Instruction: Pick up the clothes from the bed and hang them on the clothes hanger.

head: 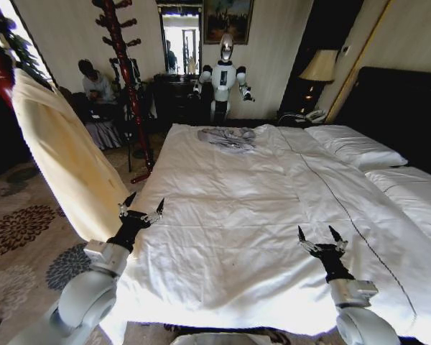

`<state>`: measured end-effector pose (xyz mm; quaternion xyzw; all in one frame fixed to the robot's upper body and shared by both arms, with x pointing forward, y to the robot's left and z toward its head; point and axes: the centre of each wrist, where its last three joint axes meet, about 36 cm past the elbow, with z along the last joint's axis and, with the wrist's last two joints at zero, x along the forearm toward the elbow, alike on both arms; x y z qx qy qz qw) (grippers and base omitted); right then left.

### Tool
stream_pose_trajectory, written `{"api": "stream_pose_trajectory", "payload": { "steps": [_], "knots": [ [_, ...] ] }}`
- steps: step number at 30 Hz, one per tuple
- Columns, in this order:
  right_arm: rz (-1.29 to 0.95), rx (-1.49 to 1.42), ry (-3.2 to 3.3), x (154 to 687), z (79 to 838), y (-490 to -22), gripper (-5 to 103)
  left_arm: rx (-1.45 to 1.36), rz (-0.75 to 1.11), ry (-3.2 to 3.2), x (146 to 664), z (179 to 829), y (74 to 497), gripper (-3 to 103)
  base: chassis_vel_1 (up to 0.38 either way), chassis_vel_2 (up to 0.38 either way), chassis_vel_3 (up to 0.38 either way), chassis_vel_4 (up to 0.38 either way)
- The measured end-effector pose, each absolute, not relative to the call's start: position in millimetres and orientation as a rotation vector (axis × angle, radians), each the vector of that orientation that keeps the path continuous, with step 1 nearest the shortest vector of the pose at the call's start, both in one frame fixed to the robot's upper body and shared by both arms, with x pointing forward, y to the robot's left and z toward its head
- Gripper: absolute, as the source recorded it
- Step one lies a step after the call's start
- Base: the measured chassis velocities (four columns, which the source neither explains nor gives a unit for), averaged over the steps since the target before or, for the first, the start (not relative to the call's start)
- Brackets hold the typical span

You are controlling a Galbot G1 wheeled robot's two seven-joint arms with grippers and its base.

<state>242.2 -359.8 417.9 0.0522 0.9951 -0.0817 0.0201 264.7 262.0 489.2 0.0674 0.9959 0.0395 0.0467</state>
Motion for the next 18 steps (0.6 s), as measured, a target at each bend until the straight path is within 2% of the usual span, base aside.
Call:
{"api": "stream_pose_trajectory", "payload": {
  "steps": [8,18],
  "knots": [
    [-0.253,0.162,3.087,242,418,-360,100,0.165,0.077,3.068,215,451,251,100,0.000,0.000,0.000,0.000],
    [-0.253,0.162,3.087,242,418,-360,100,0.136,0.057,3.101,203,436,257,100,0.000,0.000,0.000,0.000]
  ]
}}
